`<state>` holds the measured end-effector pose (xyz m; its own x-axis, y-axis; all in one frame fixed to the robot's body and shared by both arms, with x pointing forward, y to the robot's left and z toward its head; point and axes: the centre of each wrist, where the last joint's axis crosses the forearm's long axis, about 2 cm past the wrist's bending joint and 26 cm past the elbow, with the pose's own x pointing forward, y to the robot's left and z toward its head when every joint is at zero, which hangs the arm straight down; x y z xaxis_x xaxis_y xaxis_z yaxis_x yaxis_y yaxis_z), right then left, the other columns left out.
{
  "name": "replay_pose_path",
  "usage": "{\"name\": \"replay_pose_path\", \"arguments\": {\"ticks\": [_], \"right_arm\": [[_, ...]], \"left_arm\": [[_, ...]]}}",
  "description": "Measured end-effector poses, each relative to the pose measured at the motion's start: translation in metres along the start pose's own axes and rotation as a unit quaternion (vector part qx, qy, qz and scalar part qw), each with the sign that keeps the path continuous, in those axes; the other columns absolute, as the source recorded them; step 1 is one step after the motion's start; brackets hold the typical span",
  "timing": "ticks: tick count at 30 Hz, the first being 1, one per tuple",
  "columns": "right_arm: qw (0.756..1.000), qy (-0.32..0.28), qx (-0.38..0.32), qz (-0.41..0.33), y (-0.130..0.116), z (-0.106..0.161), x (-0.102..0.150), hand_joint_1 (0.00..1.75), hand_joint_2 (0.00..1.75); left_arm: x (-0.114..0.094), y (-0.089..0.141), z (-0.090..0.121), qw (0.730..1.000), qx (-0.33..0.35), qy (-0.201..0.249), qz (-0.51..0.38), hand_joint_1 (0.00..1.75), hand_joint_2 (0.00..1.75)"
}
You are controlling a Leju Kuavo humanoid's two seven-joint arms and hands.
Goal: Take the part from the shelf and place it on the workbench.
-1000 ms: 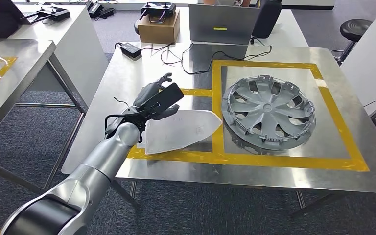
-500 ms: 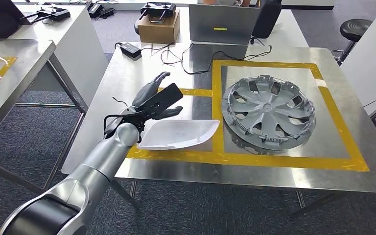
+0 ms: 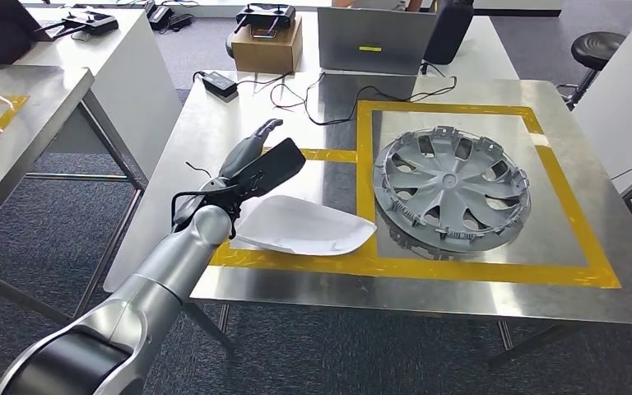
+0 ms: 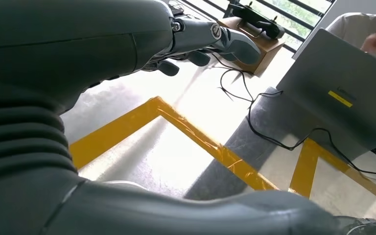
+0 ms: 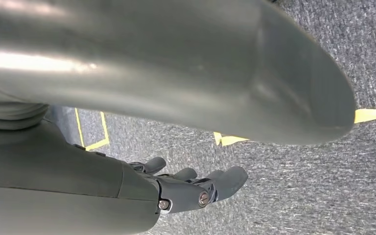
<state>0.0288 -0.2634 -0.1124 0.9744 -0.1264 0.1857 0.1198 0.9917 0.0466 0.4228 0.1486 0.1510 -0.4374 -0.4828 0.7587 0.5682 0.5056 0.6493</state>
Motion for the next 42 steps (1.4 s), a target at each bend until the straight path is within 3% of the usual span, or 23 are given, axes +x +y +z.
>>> {"name": "replay_pose_path", "arguments": {"ticks": [6,15,20,24,27,33,42], "right_arm": [[1.000,0.005,-0.001,-0.005,0.001,0.000,0.000,0.00,0.00],[1.000,0.002,-0.001,-0.012,0.005,0.000,0.000,0.00,0.00],[1.000,-0.001,0.001,-0.015,0.008,0.000,0.000,0.00,0.00],[1.000,-0.002,0.004,-0.016,0.011,0.001,-0.002,0.00,0.00],[1.000,-0.004,0.007,-0.013,0.013,0.001,-0.002,0.00,0.00],[1.000,-0.006,0.010,-0.007,0.013,0.001,-0.002,0.00,0.00],[1.000,-0.009,0.012,-0.005,0.015,0.001,-0.002,0.00,0.00]], "left_arm": [[0.015,0.018,-0.010,0.999,0.013,-0.023,-0.046,0.00,0.00],[0.057,0.056,-0.029,0.989,0.045,-0.075,-0.124,0.00,0.00],[0.091,0.069,-0.032,0.962,0.122,-0.120,-0.214,0.00,0.00],[0.116,0.058,-0.015,0.897,0.200,-0.165,-0.358,0.00,0.00],[0.124,0.035,0.004,0.874,0.205,-0.207,-0.389,0.00,0.00],[0.119,0.012,0.025,0.869,0.189,-0.224,-0.398,0.00,0.00],[0.108,0.011,0.031,0.878,0.177,-0.217,-0.388,0.00,0.00]]}}
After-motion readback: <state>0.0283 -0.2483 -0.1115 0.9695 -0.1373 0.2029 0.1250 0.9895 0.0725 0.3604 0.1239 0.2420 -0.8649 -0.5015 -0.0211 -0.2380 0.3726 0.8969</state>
